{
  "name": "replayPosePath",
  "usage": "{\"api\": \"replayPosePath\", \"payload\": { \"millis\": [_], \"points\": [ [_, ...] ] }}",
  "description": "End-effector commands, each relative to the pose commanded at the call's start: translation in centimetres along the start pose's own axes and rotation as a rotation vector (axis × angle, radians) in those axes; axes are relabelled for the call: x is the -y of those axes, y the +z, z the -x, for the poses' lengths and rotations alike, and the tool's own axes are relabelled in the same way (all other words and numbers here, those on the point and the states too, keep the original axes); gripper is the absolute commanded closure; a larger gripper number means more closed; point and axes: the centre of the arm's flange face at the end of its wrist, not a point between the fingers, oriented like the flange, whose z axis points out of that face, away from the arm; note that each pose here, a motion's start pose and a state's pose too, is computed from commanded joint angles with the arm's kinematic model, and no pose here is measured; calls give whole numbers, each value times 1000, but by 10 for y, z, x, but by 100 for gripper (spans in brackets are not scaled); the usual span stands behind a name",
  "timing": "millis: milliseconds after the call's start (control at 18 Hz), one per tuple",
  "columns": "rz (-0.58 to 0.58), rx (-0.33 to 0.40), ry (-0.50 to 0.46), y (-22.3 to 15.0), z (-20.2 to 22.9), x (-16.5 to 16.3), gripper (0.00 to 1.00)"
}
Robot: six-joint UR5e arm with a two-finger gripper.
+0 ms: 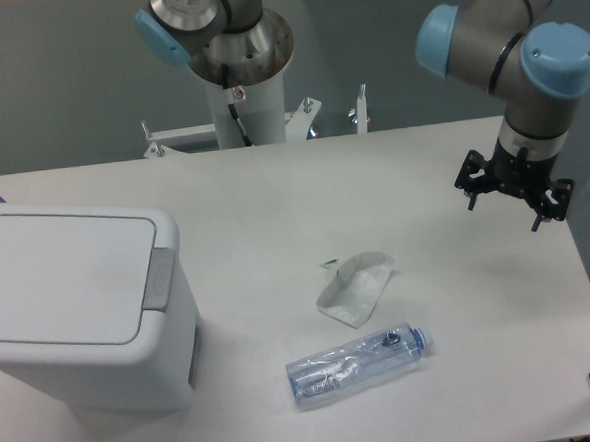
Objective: Open the trash can
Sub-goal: 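Move the gripper across the table toward the white trash bin lid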
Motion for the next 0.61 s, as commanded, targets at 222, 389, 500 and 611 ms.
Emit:
{"api": "replayPosePath", "payload": {
  "millis": [222, 389, 500, 611],
  "points": [
    [-2, -2, 4, 0, -2, 2, 0],
    [0, -11, 30, 4, -11, 12, 0],
    [-6, -21, 23, 10, -23, 10, 0],
    [-47, 22, 14, 8, -30, 15, 0]
  ]
}}
